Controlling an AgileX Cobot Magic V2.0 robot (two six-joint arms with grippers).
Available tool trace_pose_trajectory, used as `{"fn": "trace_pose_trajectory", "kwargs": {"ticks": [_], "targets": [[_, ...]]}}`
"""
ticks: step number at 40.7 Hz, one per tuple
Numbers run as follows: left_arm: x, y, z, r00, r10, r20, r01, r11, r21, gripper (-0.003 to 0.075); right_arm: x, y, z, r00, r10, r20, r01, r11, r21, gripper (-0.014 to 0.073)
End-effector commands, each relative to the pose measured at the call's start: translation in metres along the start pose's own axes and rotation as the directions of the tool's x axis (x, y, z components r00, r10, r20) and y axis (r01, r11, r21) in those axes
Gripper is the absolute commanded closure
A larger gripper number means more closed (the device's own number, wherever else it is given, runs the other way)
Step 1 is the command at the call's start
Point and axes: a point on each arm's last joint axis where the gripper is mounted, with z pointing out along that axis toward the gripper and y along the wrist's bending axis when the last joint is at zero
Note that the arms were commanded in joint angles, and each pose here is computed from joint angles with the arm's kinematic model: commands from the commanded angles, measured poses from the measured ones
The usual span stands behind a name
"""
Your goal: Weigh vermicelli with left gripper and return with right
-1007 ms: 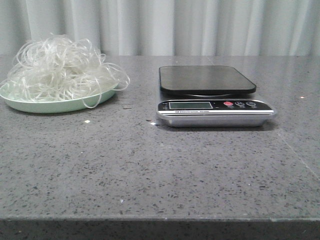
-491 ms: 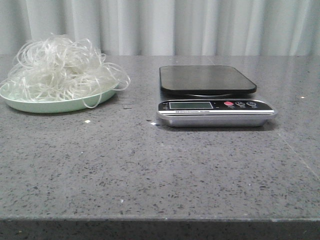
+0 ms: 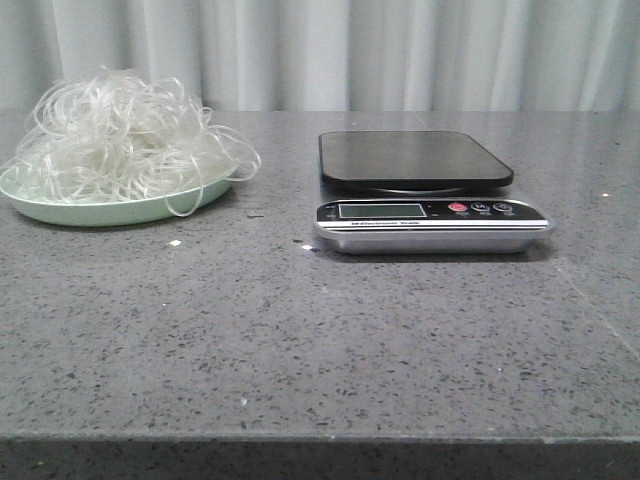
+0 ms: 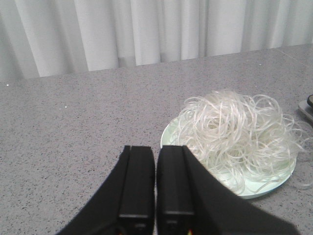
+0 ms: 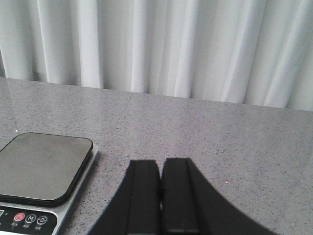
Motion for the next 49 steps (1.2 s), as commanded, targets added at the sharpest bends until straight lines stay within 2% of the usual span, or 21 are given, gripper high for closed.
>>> {"fn": "trace_pose_trajectory", "kwargs": {"ticks": [1, 10, 19, 28, 33, 49], "targets": [[-0.014, 0.003, -0.002, 0.995, -0.022, 0.095, 0.024, 0.999, -0.022, 0.0584, -0.015, -0.003, -0.002, 0.995, -0.003, 0.096, 0.000, 1.000, 0.030, 0.0445], [0.008, 0.001, -0.017, 0.992, 0.024, 0.122, -0.020, 0.999, -0.038, 0.0584, -0.015, -0.003, -0.002, 0.995, -0.003, 0.095, 0.000, 1.000, 0.030, 0.0445], [0.058, -0.003, -0.033, 0.977, 0.094, 0.193, -0.080, 0.994, -0.078, 0.0584, -0.015, -0.003, -0.002, 0.995, -0.003, 0.095, 0.000, 1.000, 0.030, 0.0445], [0.110, -0.007, -0.036, 0.966, 0.097, 0.240, -0.076, 0.993, -0.092, 0.0583, -0.015, -0.003, -0.002, 0.995, -0.003, 0.095, 0.000, 1.000, 0.030, 0.0445], [0.115, -0.008, -0.035, 0.980, 0.060, 0.190, -0.049, 0.997, -0.063, 0.0584, -0.015, -0.002, -0.002, 0.996, -0.002, 0.089, 0.000, 1.000, 0.028, 0.0445], [0.110, -0.007, -0.036, 0.967, 0.053, 0.249, -0.035, 0.996, -0.078, 0.0584, -0.014, -0.002, -0.001, 0.996, -0.002, 0.085, 0.000, 1.000, 0.027, 0.0445]]}}
